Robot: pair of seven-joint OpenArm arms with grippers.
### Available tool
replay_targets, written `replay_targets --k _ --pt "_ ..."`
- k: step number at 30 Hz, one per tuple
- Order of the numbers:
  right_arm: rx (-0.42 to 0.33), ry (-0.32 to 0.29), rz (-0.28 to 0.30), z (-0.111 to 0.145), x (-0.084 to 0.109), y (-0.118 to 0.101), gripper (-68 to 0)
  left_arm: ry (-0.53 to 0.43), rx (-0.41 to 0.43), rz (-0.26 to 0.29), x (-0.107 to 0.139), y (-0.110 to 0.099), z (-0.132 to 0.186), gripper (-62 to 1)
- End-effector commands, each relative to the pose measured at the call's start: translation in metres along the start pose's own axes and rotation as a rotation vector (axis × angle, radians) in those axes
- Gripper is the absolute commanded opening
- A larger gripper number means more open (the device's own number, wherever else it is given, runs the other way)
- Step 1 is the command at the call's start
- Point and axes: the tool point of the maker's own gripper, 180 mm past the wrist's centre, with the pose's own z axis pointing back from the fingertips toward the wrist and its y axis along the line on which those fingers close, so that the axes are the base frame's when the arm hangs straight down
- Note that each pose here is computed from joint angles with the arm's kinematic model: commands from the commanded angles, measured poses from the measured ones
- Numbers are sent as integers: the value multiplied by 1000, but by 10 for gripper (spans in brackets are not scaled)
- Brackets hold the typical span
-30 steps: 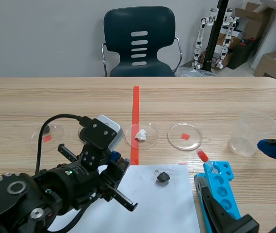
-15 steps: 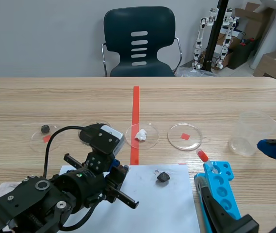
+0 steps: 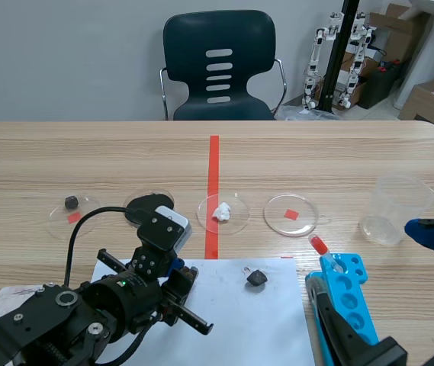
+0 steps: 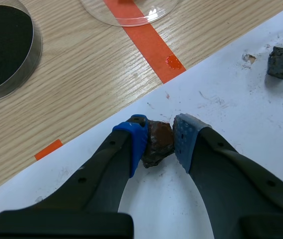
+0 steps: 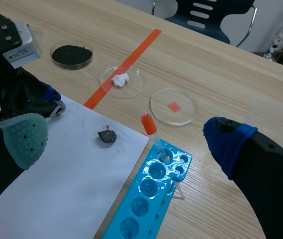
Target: Put the middle mineral back
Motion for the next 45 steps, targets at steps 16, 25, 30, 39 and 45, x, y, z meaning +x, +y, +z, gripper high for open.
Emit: replay_targets --k 16,25,30,39,45 --pt "-2 -28 5 -2 7 -2 4 -33 -1 11 10 -2 0 -345" --pt "-2 -28 5 -2 7 -2 4 -49 -27 -40 12 -5 1 14" --pt "-2 -28 5 -2 7 -2 4 -57 -66 -55 15 -13 3 14" --pt "-2 -28 5 -2 7 -2 4 -90 -70 -61 26 -14 8 14" --pt "-2 -28 5 -2 7 -2 4 -89 -71 -60 26 -14 9 14"
